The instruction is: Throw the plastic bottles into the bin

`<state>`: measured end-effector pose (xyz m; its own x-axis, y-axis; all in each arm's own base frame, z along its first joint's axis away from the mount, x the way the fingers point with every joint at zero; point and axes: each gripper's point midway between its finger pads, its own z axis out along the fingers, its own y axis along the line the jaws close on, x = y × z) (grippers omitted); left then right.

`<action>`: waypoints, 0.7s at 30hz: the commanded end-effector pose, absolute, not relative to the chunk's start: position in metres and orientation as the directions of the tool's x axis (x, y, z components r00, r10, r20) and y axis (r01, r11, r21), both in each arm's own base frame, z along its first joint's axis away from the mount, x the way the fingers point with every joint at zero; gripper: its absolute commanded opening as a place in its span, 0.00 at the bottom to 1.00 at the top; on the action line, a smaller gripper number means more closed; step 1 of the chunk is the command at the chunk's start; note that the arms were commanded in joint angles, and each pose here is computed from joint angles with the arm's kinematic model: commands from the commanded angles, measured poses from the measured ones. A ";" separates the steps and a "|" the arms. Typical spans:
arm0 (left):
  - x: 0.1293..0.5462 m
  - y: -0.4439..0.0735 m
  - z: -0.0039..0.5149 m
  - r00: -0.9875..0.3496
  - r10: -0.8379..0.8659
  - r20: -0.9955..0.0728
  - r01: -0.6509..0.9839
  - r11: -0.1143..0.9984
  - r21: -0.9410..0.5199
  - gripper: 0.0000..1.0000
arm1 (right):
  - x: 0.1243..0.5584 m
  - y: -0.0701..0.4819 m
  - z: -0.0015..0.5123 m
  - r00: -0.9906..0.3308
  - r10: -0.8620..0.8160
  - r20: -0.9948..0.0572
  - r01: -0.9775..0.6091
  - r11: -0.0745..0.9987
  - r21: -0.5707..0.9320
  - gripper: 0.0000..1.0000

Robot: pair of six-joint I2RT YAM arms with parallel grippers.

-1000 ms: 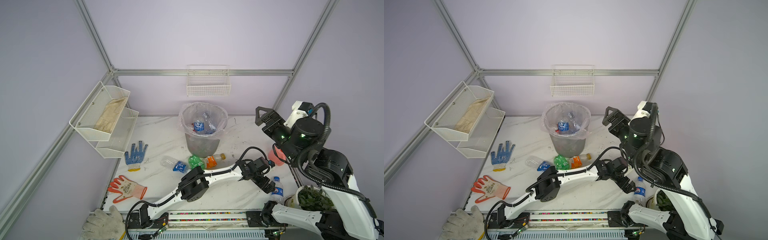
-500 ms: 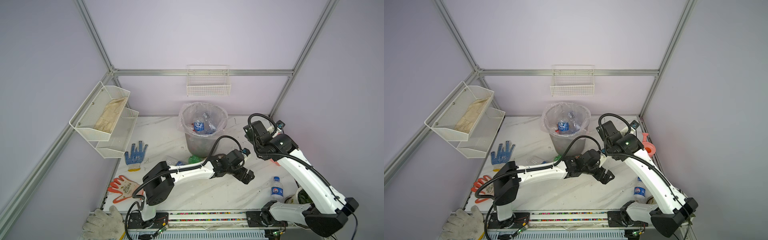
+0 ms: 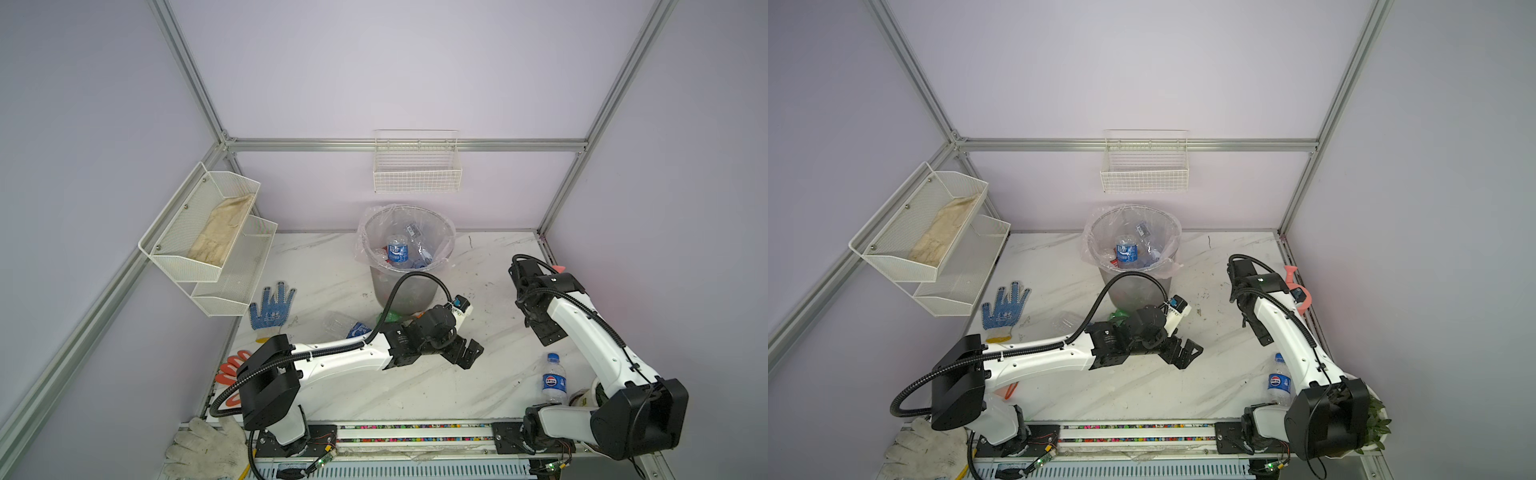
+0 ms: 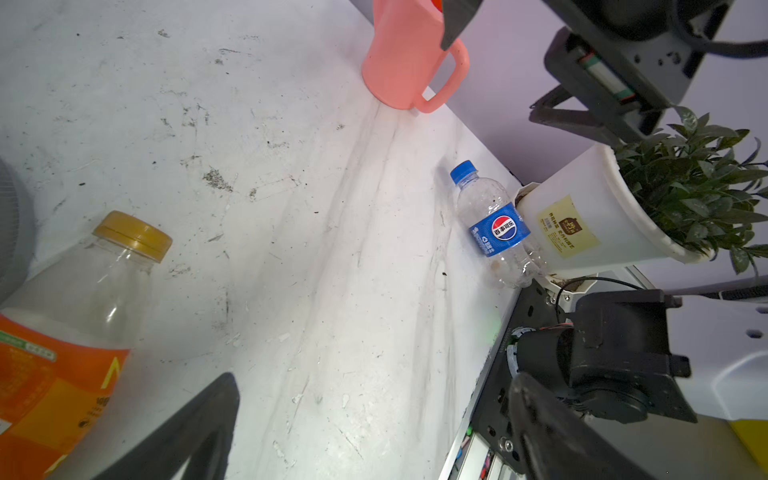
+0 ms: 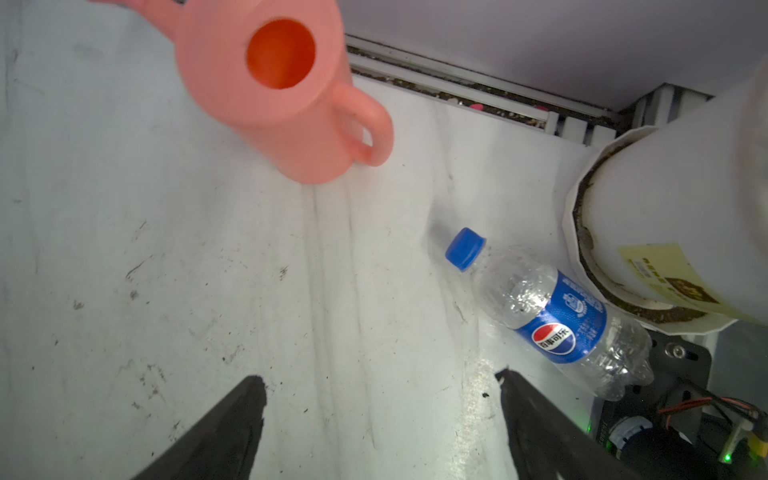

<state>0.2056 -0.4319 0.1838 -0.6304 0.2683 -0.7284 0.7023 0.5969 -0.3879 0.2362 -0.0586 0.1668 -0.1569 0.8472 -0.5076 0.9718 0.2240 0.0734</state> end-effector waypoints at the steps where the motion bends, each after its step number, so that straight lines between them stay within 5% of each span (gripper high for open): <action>1: 0.208 -0.423 0.190 -0.623 0.228 -0.748 0.694 0.603 -0.394 1.00 | 0.213 -0.083 0.145 -0.048 0.867 -0.496 0.997 0.074 0.033 0.90; 11: 0.210 -0.419 0.184 -0.633 0.232 -0.739 0.680 0.622 -0.388 1.00 | 0.180 -0.111 0.088 0.034 0.895 -0.445 0.998 -0.056 -0.036 0.89; 21: 0.216 -0.418 0.178 -0.647 0.239 -0.724 0.666 0.640 -0.383 1.00 | 0.191 -0.111 0.057 -0.015 0.922 -0.387 0.995 -0.023 -0.094 0.90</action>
<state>0.2107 -0.4215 0.1741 -0.6436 0.2643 -0.7183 0.6796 0.6290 -0.3775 0.1889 -0.1127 0.0720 -0.0019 0.9091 -0.4166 0.9975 -0.0278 -0.0654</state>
